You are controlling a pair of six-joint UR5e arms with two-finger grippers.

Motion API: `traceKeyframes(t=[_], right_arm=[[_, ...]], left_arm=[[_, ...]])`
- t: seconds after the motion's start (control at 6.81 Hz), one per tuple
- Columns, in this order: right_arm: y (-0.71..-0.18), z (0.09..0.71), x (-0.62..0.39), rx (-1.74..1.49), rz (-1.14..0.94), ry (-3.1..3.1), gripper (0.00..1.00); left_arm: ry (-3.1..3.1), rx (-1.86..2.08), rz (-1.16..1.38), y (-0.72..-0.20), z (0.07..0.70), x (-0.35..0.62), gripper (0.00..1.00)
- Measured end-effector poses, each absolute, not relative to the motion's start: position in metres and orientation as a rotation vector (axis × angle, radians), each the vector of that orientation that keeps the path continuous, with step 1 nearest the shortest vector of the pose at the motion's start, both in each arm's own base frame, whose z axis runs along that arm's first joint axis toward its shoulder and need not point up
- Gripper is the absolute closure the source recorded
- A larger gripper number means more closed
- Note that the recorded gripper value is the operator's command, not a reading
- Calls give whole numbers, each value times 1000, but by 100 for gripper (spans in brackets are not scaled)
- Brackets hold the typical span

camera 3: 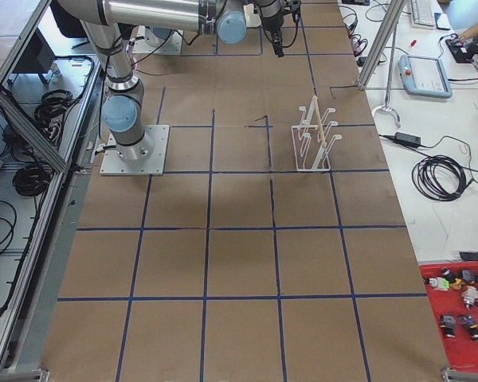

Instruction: Transfer IKEA cup to right arm and place on rack

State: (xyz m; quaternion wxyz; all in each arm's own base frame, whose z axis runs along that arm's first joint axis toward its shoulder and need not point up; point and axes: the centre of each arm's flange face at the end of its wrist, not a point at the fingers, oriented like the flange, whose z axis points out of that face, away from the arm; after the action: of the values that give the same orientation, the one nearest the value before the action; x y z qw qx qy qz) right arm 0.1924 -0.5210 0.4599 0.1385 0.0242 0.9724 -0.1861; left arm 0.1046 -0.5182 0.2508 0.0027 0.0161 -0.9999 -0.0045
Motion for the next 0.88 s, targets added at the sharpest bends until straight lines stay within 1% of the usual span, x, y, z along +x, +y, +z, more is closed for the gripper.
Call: traceKeyframes(t=[0.44,0.59,0.73,0.88], right_arm=[[-507,442,205,207,-742,2540,0],[-501,439,207,297,-777,2447,0],[-492,432,209,411,-785,2347,0],[-480,423,210,524,-793,2241,0]], left_arm=[[-3134,42,-46,-517,232,105,1],[-3137,38,-45,-518,233,106,12],[-3138,31,-43,-518,234,106,48],[-3139,10,-41,-519,234,107,79]])
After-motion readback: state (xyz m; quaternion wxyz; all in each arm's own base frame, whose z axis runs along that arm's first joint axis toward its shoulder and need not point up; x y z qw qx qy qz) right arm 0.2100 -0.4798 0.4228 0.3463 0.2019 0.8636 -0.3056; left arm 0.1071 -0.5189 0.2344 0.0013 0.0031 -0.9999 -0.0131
